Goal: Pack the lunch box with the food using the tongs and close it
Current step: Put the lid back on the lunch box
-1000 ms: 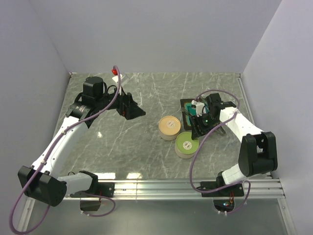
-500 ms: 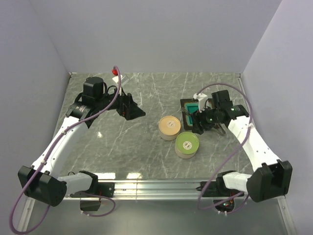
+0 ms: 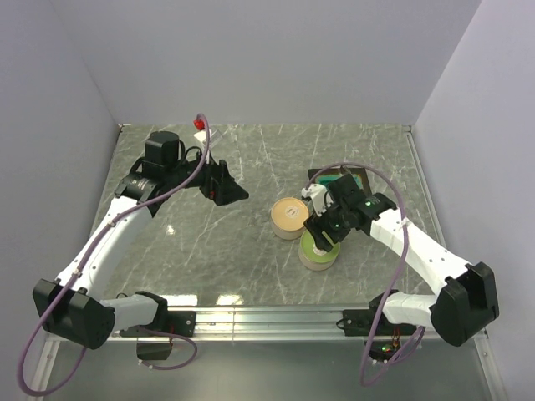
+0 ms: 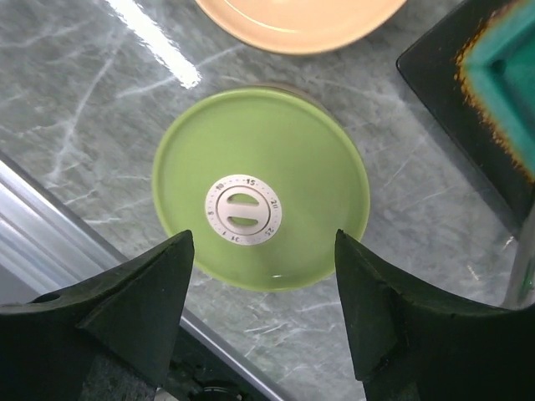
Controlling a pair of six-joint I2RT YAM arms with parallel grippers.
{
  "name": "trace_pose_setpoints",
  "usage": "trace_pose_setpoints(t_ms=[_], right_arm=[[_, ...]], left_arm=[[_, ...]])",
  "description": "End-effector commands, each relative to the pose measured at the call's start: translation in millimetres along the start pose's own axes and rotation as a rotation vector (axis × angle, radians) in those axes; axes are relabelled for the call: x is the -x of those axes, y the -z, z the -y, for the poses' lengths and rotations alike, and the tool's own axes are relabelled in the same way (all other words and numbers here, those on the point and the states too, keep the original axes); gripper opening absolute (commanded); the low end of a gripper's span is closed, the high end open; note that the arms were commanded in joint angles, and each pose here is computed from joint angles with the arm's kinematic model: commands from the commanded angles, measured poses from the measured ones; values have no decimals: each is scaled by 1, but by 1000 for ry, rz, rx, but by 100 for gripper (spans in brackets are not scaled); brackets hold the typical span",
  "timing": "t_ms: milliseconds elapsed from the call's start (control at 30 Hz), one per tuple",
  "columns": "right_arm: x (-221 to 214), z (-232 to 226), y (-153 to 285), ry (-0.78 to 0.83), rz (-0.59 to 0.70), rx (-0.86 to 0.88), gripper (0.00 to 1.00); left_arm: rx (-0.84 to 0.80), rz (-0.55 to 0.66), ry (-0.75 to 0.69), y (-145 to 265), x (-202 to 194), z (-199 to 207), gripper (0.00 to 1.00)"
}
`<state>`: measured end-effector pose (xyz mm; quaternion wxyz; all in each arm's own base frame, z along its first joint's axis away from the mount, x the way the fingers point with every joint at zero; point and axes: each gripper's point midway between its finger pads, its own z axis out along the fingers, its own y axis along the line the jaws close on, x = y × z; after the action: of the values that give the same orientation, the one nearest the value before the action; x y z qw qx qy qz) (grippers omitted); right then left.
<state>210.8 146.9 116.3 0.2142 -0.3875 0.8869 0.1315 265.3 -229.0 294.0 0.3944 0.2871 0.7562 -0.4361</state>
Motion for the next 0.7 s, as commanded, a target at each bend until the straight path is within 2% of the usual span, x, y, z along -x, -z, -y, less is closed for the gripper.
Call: trace_pose_setpoints(t_ms=[0, 333, 667], right_arm=[[0, 6, -12, -24, 6, -38, 76], [-3, 9, -35, -44, -16, -39, 76], [-25, -6, -44, -37, -148, 69, 75]], left_arm=[[3, 25, -52, 3, 16, 2, 99], [3, 10, -42, 1, 9, 0, 100], [3, 1, -43, 1, 5, 0, 100]])
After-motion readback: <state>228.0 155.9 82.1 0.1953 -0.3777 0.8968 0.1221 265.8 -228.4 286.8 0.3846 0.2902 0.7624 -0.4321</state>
